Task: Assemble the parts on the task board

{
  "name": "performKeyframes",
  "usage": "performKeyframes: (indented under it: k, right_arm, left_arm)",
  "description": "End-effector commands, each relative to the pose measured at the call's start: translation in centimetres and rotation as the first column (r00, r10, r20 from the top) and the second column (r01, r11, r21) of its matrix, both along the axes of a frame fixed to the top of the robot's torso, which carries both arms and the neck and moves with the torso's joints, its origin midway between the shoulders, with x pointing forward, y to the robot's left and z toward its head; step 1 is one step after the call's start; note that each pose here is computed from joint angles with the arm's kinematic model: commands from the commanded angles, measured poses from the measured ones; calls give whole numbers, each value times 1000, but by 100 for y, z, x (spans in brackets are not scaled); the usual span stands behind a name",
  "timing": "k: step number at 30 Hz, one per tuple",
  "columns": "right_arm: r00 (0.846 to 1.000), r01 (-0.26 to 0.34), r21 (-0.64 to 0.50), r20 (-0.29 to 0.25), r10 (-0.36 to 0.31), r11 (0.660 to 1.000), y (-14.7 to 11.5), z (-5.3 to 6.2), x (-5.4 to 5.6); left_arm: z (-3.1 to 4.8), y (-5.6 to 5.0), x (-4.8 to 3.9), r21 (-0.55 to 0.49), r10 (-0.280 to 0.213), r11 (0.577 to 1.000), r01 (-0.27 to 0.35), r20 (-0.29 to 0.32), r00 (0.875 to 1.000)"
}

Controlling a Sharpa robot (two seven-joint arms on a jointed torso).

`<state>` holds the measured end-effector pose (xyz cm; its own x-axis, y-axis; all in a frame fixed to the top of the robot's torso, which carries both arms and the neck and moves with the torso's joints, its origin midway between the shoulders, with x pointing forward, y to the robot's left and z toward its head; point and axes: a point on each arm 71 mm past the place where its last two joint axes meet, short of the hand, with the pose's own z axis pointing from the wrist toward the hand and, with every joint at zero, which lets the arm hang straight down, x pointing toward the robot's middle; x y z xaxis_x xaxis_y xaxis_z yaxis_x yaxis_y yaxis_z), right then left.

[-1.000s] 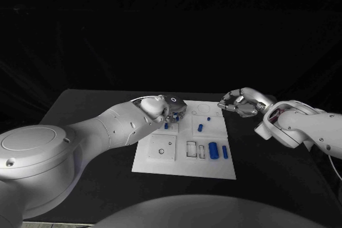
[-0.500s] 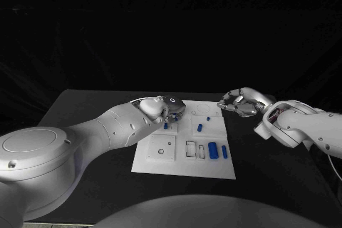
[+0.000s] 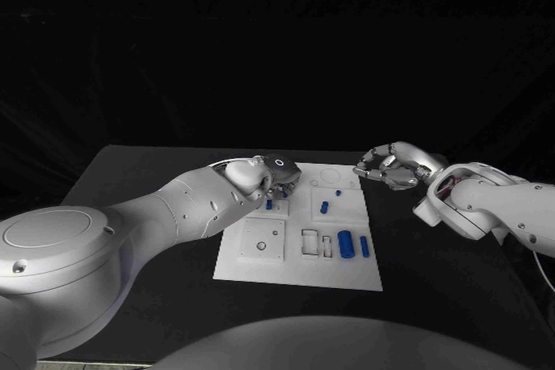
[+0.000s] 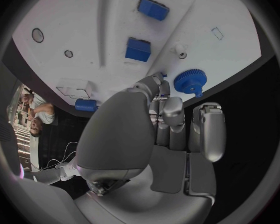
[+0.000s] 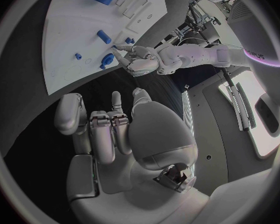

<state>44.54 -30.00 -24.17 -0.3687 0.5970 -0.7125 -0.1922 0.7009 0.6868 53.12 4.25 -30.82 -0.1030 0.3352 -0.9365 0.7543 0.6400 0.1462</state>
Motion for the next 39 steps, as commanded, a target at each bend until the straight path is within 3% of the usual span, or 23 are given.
performKeyframes:
  k: [1,21,39]
  right_arm:
    - [1000,-6,0,2,6,1000,3,2,-3]
    - [1000,2,-4,3,-2,1000,-20,-1,10]
    - [1000,-3,-4,-5,3,1000,-3,-6,8]
  left_arm:
    - [8,-16,-16,-15,-30,999,30,19,999]
    - [31,56,-37,-39,-44,998,44,24,999]
    - [-16,140,0,24,-28,999,28,-2,1000]
